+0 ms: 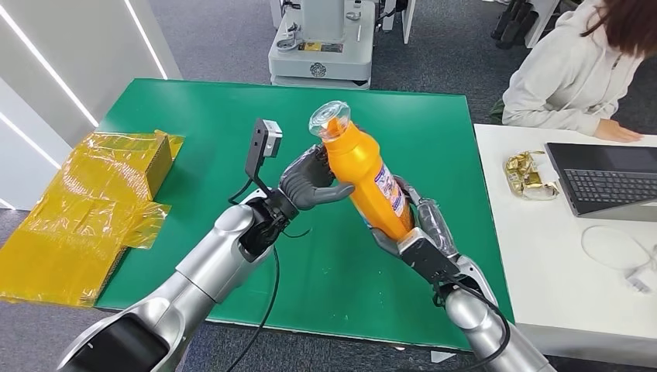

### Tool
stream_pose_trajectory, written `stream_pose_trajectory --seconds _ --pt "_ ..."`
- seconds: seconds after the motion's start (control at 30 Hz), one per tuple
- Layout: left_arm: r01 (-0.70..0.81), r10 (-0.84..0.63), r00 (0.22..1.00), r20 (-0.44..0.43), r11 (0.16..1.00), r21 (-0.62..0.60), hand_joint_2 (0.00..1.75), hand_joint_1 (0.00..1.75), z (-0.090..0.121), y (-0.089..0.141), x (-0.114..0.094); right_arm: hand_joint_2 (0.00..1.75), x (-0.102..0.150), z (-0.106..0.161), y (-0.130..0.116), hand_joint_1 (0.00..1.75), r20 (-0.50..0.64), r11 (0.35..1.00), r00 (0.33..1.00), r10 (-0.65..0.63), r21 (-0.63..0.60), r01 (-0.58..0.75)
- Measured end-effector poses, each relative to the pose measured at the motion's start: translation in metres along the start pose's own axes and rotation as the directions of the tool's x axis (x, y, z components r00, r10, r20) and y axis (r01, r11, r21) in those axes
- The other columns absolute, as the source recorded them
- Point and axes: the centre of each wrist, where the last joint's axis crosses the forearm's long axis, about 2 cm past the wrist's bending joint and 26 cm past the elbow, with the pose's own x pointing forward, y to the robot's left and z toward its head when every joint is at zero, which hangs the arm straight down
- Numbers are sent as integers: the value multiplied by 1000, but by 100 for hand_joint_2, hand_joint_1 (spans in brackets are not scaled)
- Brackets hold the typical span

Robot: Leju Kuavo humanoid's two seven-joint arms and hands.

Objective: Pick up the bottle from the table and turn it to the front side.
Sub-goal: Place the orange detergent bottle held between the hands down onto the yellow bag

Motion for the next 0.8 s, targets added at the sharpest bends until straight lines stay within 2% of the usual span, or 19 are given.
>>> stream_pose_trajectory --seconds 0.47,0.8 --pt "-129 132 990 59 990 -50 175 0 -7 -19 10 175 -6 6 3 175 -25 1000 1000 18 -2 -18" --pt "-113 110 985 136 994 11 175 0 -17 -34 7 175 -7 9 4 175 -11 1000 1000 -2 -16 1"
